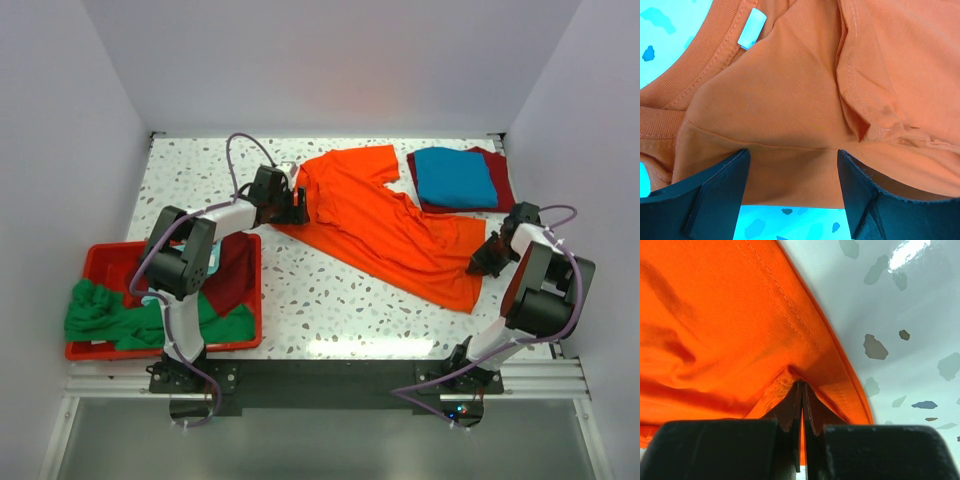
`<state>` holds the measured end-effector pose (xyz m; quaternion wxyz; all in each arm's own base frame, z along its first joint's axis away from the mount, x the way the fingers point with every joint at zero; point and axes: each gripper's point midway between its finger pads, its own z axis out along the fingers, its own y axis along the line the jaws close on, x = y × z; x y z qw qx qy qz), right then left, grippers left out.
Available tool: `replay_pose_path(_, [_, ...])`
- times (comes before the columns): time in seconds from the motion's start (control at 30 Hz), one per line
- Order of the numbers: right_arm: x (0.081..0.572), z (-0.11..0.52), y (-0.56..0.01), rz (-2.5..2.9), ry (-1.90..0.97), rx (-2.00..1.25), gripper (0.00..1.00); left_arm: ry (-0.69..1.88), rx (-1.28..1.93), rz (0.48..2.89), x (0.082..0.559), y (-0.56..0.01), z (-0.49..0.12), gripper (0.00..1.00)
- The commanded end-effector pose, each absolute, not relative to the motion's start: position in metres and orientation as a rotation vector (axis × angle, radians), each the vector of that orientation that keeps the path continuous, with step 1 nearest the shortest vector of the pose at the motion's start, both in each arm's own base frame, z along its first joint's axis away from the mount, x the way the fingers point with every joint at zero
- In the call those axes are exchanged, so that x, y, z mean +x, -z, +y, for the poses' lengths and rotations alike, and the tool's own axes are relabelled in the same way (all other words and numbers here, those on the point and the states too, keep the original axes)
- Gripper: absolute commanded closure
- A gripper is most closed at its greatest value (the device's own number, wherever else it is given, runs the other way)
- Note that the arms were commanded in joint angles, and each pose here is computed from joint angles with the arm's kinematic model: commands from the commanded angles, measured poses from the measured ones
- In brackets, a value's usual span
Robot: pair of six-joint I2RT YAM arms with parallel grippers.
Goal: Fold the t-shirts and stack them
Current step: Fold the tshirt
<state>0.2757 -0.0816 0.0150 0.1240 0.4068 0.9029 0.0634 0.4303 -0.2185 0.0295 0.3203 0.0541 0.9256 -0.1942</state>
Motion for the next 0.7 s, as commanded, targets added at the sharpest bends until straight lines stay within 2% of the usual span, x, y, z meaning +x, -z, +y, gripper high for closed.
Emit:
replay_pose_path(0.0, [0.287, -0.091, -0.032, 2.576, -0.157, 1.140, 1.00, 0.434, 0.100, 2.520, 0.415, -0.005, -0.199, 0.24])
replay_pose_path(0.27, [0.271, -0.103, -0.075, 2.435, -0.016, 1.178, 1.00, 0.380, 0.068, 2.522, 0.414, -0.009, -0.190, 0.24])
replay_pose_path(0.4, [0.266, -0.109, -0.073, 2.457, 0.036, 1.189, 1.00, 0.360, 0.051, 2.528, 0.409, -0.009, -0.185, 0.24])
replay_pose_path(0.5, [0.270, -0.106, -0.066, 2.481, -0.001, 1.169, 1.00, 0.352, 0.052, 2.526, 0.408, -0.010, -0.183, 0.24])
replay_pose_path(0.53, [0.279, -0.095, -0.066, 2.493, -0.110, 1.121, 0.99, 0.359, 0.055, 2.527, 0.407, -0.010, -0.184, 0.24])
replay_pose_path(0.67, [0.293, -0.082, -0.062, 2.489, -0.246, 1.082, 0.76, 0.385, 0.061, 2.517, 0.406, -0.013, -0.187, 0.24])
